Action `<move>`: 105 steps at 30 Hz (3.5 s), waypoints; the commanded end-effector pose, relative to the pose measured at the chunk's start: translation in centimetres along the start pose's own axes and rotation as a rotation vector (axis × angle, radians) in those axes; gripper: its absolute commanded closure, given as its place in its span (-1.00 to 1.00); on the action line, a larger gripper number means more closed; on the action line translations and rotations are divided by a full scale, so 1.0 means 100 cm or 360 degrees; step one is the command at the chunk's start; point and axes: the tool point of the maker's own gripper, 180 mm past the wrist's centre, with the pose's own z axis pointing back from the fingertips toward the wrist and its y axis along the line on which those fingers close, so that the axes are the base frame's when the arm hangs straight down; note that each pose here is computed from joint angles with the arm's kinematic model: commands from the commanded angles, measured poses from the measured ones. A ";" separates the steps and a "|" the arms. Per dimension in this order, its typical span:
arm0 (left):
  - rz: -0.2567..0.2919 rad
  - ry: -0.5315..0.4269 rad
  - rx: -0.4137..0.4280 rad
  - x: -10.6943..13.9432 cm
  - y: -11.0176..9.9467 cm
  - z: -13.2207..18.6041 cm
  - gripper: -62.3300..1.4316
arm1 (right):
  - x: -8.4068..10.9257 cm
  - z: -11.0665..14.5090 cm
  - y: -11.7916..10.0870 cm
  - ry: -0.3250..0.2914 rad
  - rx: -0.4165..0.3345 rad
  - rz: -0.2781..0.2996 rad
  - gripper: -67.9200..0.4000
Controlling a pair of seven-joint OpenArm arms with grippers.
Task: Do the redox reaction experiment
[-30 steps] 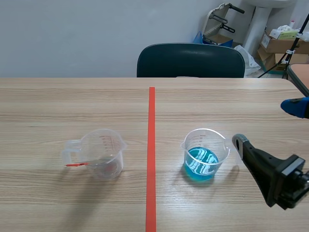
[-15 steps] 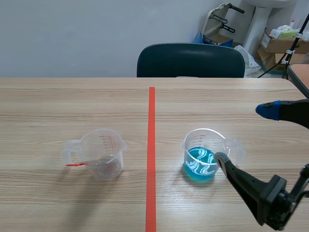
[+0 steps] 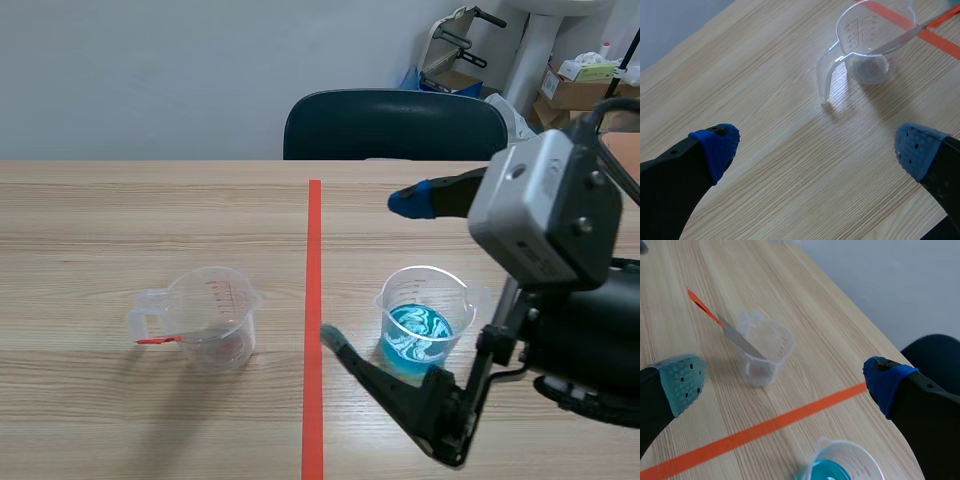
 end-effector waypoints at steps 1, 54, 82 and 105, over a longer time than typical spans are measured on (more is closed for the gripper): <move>-0.0018 -0.0040 0.0002 0.004 0.006 -0.001 -1.00 | 0.001 -0.005 -0.002 -0.0025 0.0012 0.0000 -1.00; -0.0329 -0.0424 -0.0308 0.049 0.062 -0.029 -1.00 | -0.003 -0.127 0.067 -0.0173 0.0413 0.0050 0.15; -0.0235 -0.0488 -0.0479 0.064 0.032 -0.031 -1.00 | 0.004 -0.128 0.058 -0.0186 0.0376 0.0067 0.97; 0.0043 -0.0538 -0.0560 0.082 0.009 -0.043 -1.00 | 0.071 -0.118 0.017 -0.0146 0.0274 0.0004 0.97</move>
